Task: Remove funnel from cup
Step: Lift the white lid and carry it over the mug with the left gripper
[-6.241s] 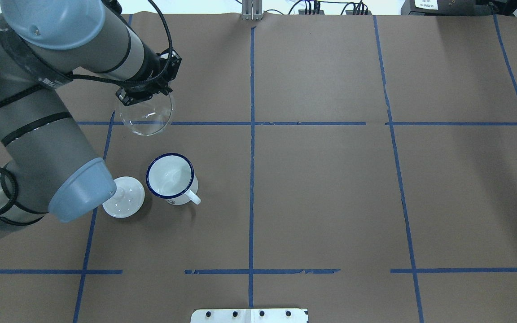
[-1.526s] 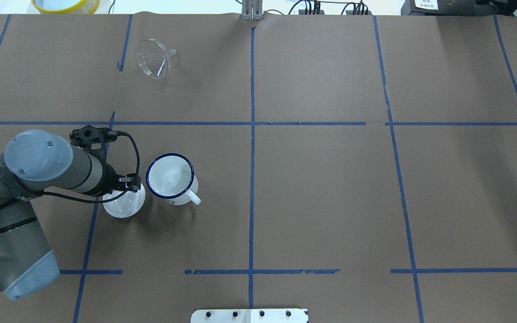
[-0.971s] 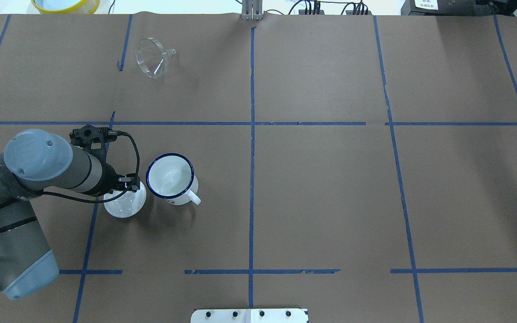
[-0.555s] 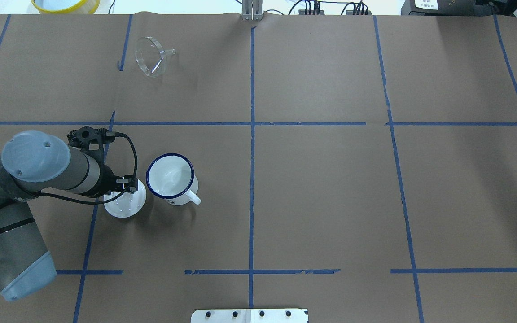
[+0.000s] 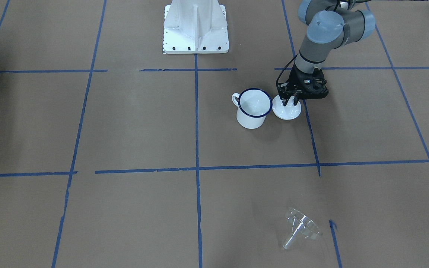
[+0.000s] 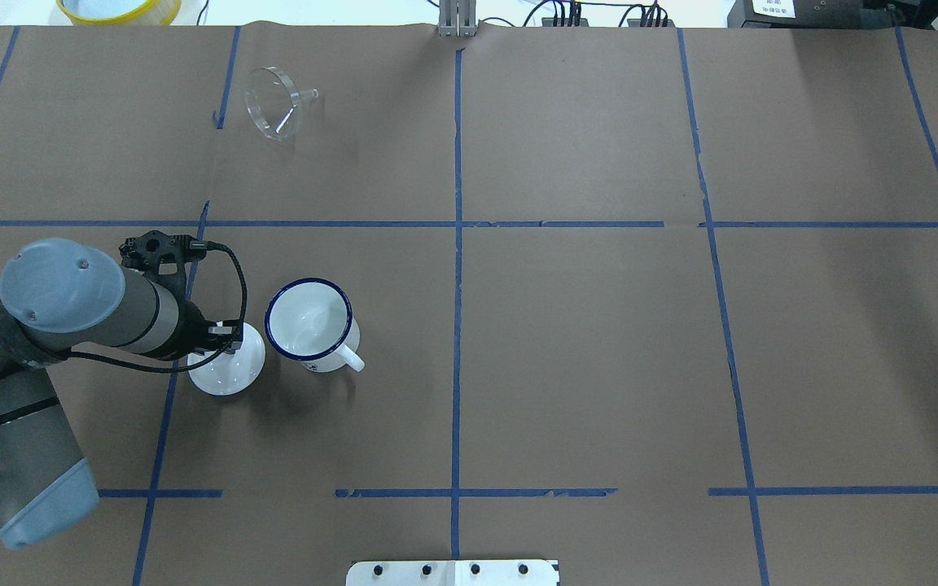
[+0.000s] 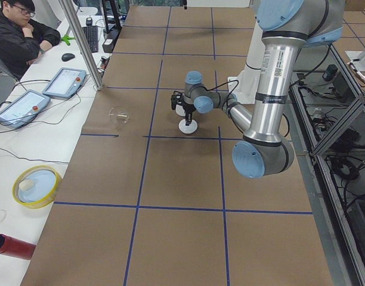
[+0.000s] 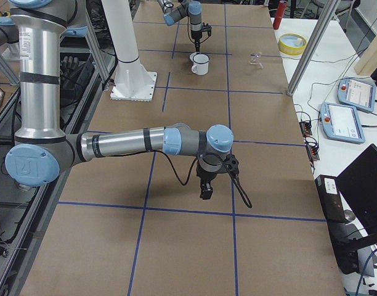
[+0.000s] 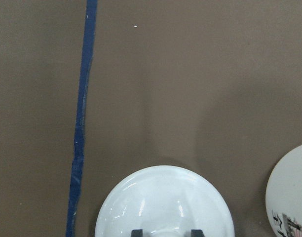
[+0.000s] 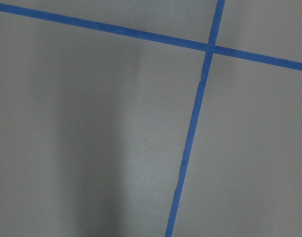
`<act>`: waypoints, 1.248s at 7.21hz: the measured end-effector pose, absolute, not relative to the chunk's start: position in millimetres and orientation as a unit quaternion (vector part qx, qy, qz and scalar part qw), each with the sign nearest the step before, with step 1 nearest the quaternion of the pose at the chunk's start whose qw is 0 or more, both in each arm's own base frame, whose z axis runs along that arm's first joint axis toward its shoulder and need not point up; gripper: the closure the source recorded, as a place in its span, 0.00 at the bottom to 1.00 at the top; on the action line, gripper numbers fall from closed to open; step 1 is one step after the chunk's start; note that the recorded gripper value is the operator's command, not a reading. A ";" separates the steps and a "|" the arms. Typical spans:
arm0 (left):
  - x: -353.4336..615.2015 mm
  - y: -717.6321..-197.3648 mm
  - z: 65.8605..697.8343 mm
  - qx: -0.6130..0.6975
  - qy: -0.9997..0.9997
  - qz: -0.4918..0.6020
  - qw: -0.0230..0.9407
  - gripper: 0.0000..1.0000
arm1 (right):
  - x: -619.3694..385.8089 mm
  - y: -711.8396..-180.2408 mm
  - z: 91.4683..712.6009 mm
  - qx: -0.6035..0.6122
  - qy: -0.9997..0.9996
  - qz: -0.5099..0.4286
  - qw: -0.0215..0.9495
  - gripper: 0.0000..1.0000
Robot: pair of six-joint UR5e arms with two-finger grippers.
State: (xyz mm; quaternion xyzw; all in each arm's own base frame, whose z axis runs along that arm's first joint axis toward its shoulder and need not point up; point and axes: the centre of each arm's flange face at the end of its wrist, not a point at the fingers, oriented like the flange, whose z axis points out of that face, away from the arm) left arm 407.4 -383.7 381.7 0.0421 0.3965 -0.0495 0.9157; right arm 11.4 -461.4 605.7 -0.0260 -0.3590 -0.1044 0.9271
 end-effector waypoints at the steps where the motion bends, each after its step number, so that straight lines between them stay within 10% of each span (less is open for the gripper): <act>1: 396.9 -381.2 367.3 0.043 0.396 -0.051 0.916 1.00 | 11.4 -461.4 605.7 -0.026 -0.359 -0.104 0.927 0.00; 9: 394.0 -423.0 219.6 0.045 0.379 -0.070 0.921 1.00 | 11.4 -461.4 605.7 -0.026 -0.359 -0.105 0.927 0.00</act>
